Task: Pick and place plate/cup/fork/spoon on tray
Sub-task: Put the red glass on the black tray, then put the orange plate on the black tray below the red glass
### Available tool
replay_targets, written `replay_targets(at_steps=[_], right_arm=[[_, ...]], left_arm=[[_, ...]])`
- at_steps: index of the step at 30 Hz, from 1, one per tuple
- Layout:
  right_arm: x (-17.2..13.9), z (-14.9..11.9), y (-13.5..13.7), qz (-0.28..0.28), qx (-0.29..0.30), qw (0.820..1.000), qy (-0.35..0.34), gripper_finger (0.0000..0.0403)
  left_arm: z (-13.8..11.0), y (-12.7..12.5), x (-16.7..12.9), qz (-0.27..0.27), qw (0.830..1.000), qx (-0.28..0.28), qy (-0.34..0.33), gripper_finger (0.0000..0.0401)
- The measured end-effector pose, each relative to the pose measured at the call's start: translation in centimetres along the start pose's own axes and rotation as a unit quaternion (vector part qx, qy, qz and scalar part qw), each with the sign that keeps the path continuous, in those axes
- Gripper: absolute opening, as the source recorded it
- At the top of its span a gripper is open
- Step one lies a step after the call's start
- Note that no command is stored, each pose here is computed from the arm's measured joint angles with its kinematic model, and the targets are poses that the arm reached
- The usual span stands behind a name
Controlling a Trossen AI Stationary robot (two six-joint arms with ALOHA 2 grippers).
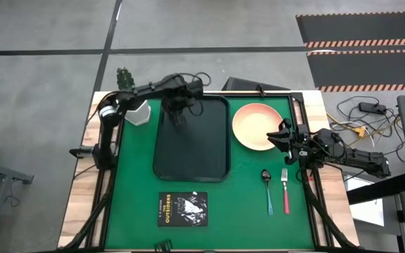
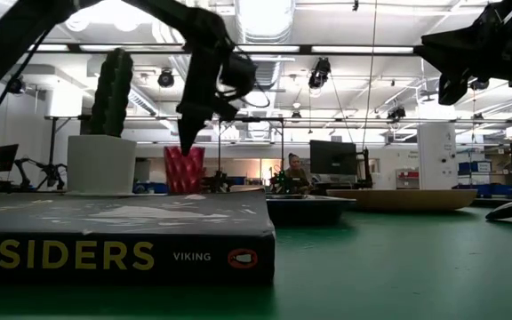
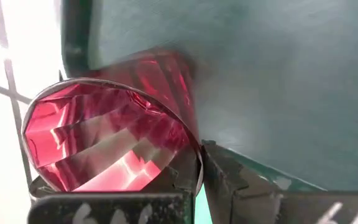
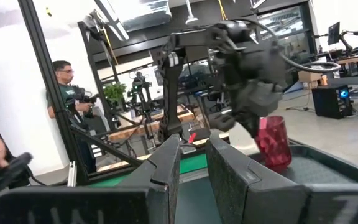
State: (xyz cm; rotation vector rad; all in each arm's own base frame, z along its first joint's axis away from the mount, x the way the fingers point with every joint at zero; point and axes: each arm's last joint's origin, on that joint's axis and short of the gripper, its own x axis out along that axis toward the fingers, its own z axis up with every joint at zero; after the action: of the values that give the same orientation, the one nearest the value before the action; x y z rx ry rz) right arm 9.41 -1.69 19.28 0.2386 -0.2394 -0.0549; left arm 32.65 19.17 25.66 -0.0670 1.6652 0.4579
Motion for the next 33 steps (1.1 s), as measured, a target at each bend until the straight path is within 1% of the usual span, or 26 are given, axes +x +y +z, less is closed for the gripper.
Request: replay_targets(at_steps=[4,8,11,14,20,22,33], right_arm=[[0.0,0.0,0.0,0.0,-0.001,1.0,0.0,0.0068],[0.0,0.0,0.0,0.0,-0.016,1.0,-0.002,0.0068],[0.0,0.1,-0.1,-0.018,-0.025,0.999,-0.007,0.0068],[0.0,0.1,-0.2,-0.04,-0.027,0.999,-0.012,0.0068],[0.0,0.1,-0.2,-0.042,-0.028,0.999,-0.013,0.0068],[0.0,0.1,-0.2,-0.042,-0.028,0.999,-0.013,0.0068],[0.0,0.1,-0.3,-0.045,-0.037,0.998,-0.014,0.0068]], left_arm=[[0.0,1.4,0.4,0.0,1.0,0.004,-0.012,0.0],[0.0,2.2,0.5,0.002,0.999,0.024,-0.021,0.0],[0.0,2.7,0.8,0.002,0.999,0.029,-0.023,0.0],[-0.1,2.9,1.0,0.002,0.999,0.027,-0.022,0.0],[-0.1,2.9,1.0,-0.004,0.999,0.026,-0.023,0.0002],[-0.1,2.8,1.1,-0.011,0.999,0.026,-0.023,0.001],[-0.1,2.9,0.8,-0.007,0.999,0.025,-0.028,0.0063]])
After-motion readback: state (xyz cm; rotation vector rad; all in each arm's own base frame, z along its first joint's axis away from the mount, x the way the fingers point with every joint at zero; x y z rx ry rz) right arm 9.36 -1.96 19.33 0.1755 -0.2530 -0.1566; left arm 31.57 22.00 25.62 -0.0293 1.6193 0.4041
